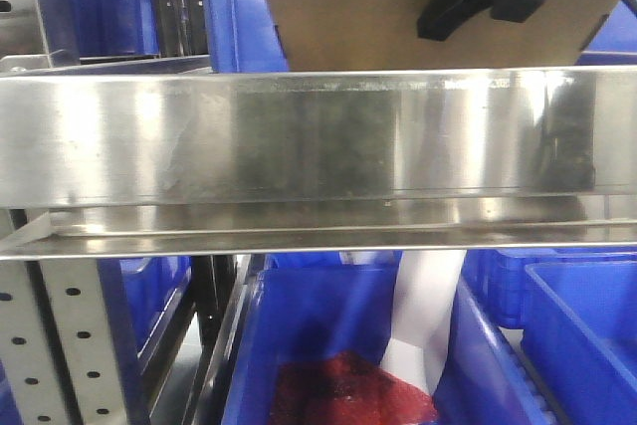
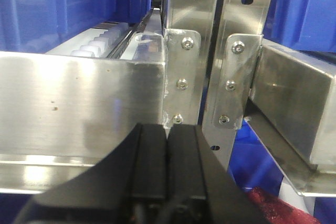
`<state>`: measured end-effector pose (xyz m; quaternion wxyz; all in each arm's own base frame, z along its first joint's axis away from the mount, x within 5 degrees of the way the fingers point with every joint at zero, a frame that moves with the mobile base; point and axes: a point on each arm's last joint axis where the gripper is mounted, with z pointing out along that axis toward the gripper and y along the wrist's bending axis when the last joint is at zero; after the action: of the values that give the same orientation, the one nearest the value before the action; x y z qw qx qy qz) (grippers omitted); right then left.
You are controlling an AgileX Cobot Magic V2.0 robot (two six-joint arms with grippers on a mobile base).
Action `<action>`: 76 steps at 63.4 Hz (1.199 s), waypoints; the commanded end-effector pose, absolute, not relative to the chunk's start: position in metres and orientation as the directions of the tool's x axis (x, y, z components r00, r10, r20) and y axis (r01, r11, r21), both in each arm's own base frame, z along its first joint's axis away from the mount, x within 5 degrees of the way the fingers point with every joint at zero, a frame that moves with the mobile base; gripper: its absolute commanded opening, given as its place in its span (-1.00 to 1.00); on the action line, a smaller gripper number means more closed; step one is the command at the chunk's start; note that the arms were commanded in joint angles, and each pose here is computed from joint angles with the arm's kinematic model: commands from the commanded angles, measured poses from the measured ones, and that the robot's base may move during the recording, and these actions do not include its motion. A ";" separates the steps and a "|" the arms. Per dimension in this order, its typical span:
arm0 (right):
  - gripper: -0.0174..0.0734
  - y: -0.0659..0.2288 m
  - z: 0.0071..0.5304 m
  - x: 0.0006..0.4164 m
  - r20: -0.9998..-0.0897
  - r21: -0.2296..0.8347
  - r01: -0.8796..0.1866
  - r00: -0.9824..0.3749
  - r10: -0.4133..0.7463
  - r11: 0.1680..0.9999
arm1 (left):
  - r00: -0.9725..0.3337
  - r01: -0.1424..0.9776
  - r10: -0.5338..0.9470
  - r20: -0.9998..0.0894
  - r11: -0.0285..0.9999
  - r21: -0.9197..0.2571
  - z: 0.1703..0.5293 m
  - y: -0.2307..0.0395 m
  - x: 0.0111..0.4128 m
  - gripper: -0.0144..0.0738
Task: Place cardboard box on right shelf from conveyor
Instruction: 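Lower the box onto the upper shelf with the right gripper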
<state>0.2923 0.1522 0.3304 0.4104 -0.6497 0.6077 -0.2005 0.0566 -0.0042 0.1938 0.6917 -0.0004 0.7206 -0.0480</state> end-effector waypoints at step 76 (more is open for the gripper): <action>0.65 0.122 0.423 0.214 -0.847 -0.360 -0.587 -0.119 -0.517 0.725 | 0.051 0.068 -0.083 -0.995 0.995 -0.079 0.203 -0.004 0.056 -0.94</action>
<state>0.2278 0.1281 0.3897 0.4816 -0.4571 0.7475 -0.0192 0.0566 -0.0042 0.1938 0.6917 -0.0004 0.7206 -0.0480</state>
